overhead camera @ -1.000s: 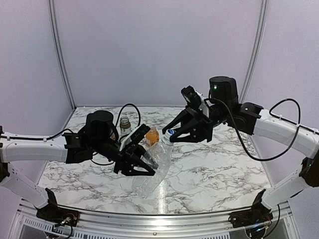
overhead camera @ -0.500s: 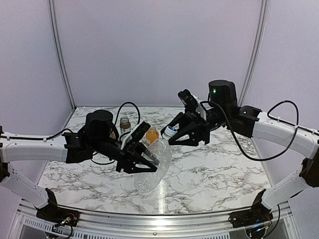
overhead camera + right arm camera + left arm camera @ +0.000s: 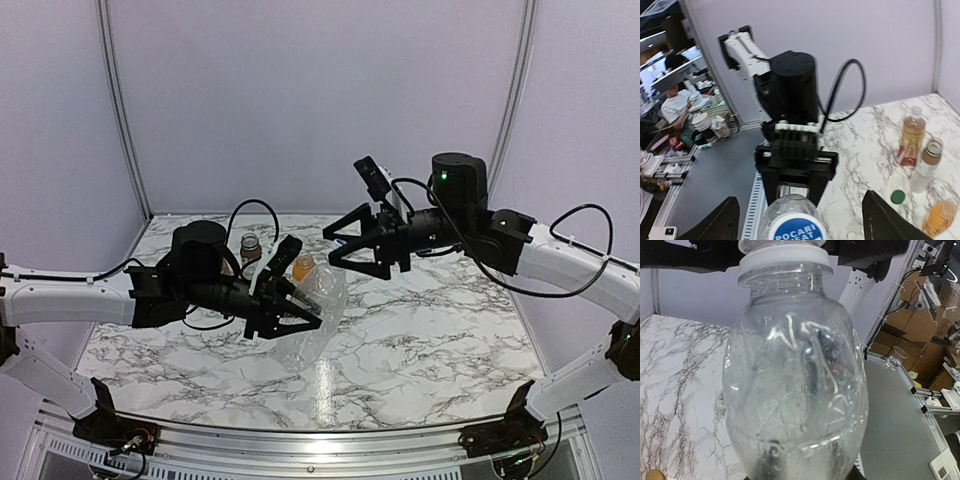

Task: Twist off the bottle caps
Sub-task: Unscrew the bottle cap from the plastic bottle.

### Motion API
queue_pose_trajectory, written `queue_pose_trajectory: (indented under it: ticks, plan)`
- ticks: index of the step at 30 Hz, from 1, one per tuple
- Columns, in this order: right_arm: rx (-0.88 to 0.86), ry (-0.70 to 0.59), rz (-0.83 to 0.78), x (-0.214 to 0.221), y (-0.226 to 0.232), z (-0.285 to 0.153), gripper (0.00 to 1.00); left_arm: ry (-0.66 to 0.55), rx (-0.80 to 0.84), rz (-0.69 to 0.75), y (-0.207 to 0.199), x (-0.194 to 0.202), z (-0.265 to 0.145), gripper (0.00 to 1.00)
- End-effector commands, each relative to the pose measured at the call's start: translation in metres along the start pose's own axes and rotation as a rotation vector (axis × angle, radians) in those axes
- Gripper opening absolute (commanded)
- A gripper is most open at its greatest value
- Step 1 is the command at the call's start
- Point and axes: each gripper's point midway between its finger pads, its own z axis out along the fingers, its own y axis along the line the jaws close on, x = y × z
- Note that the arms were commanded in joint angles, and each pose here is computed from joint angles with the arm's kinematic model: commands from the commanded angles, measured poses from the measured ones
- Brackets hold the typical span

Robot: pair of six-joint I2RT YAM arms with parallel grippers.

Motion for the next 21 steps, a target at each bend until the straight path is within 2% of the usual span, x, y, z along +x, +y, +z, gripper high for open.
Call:
queue_pose_trajectory:
  ticks: [1, 9, 21]
  plan:
    - [0.297, -0.131, 0.144, -0.046, -0.036, -0.02, 0.78, -0.055, -0.123, 0.05, 0.017, -0.016, -0.003, 0.33]
    - [0.451, -0.19, 0.255, -0.051, -0.054, -0.031, 0.77, -0.051, -0.21, 0.036, 0.033, -0.012, -0.001, 0.33]
    - [0.424, -0.148, 0.293, -0.036, -0.052, -0.012, 0.73, -0.066, -0.326, 0.037, 0.05, -0.014, -0.008, 0.34]
